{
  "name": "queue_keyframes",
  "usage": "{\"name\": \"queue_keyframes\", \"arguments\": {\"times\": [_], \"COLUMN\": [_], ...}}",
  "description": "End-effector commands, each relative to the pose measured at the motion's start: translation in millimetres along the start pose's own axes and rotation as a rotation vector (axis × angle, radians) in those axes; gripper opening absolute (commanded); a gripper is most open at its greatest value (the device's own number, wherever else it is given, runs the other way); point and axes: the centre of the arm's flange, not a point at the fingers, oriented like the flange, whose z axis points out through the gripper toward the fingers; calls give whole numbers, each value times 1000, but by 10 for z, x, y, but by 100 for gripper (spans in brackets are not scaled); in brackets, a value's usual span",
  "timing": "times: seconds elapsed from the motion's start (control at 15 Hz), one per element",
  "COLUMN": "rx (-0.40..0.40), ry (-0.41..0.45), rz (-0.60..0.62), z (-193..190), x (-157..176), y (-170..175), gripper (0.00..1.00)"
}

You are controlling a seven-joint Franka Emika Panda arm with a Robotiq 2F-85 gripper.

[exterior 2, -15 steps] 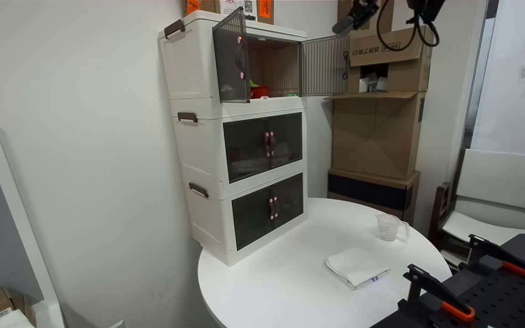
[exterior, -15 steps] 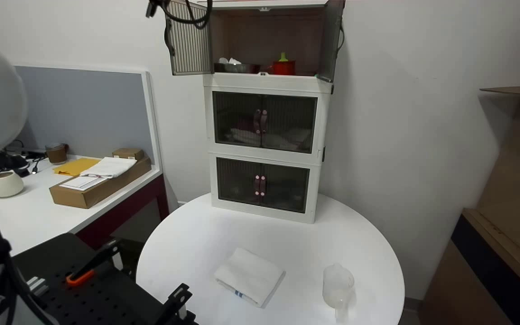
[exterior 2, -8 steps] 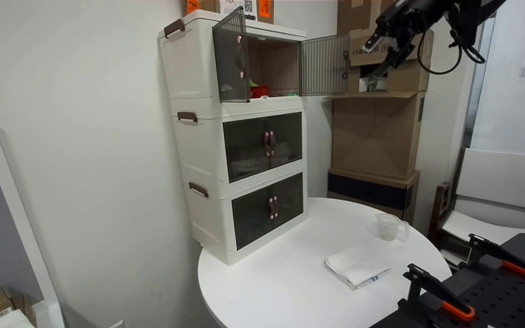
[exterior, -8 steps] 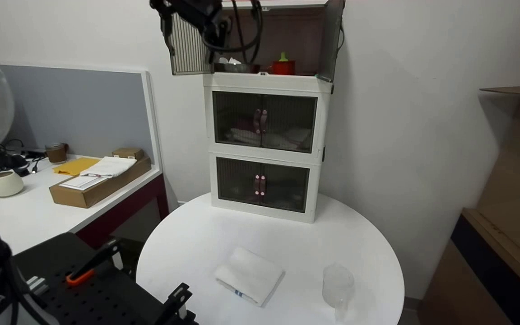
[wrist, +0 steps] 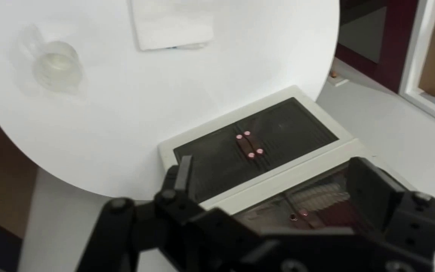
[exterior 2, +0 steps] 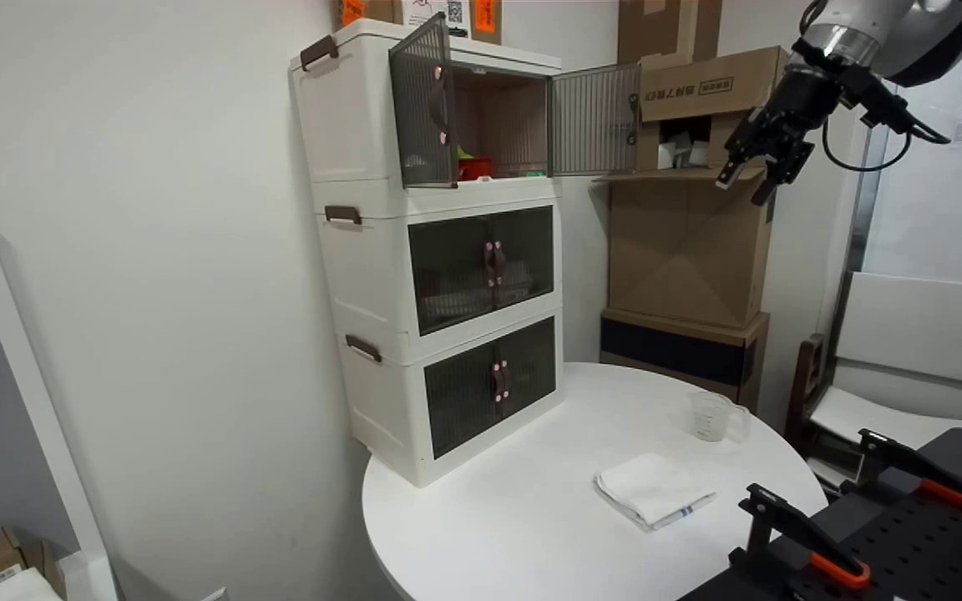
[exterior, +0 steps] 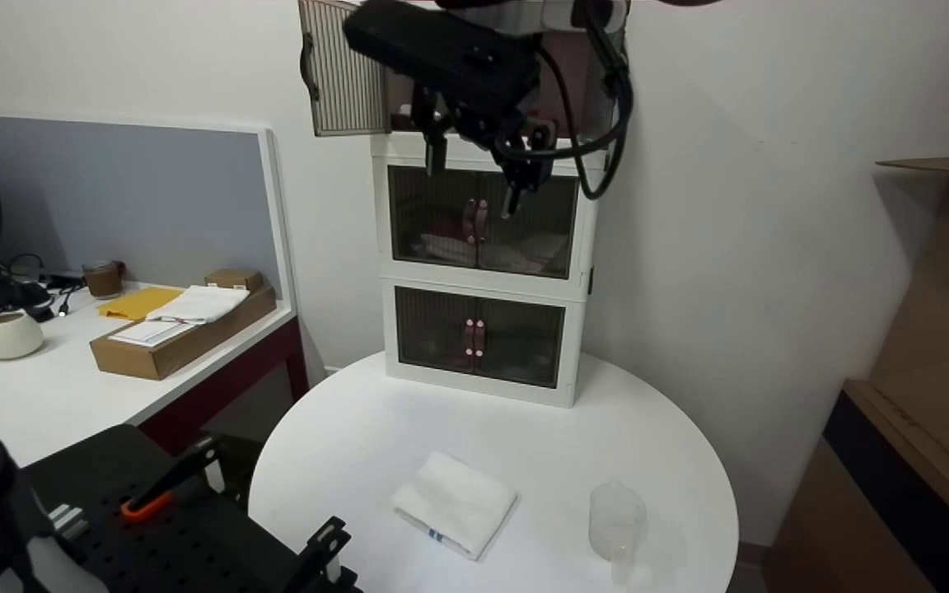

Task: Open the left door of the topmost cabinet.

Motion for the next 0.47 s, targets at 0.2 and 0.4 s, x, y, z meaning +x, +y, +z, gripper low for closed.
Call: {"name": "queue_keyframes", "arguments": {"times": [0.2,0.4], "rx": [-13,-11], "ry": [-24,-12], "rz": [-2,3], "z": [88,41], "x": [39,22], "y": [10,24], "gripper": [100,100]}}
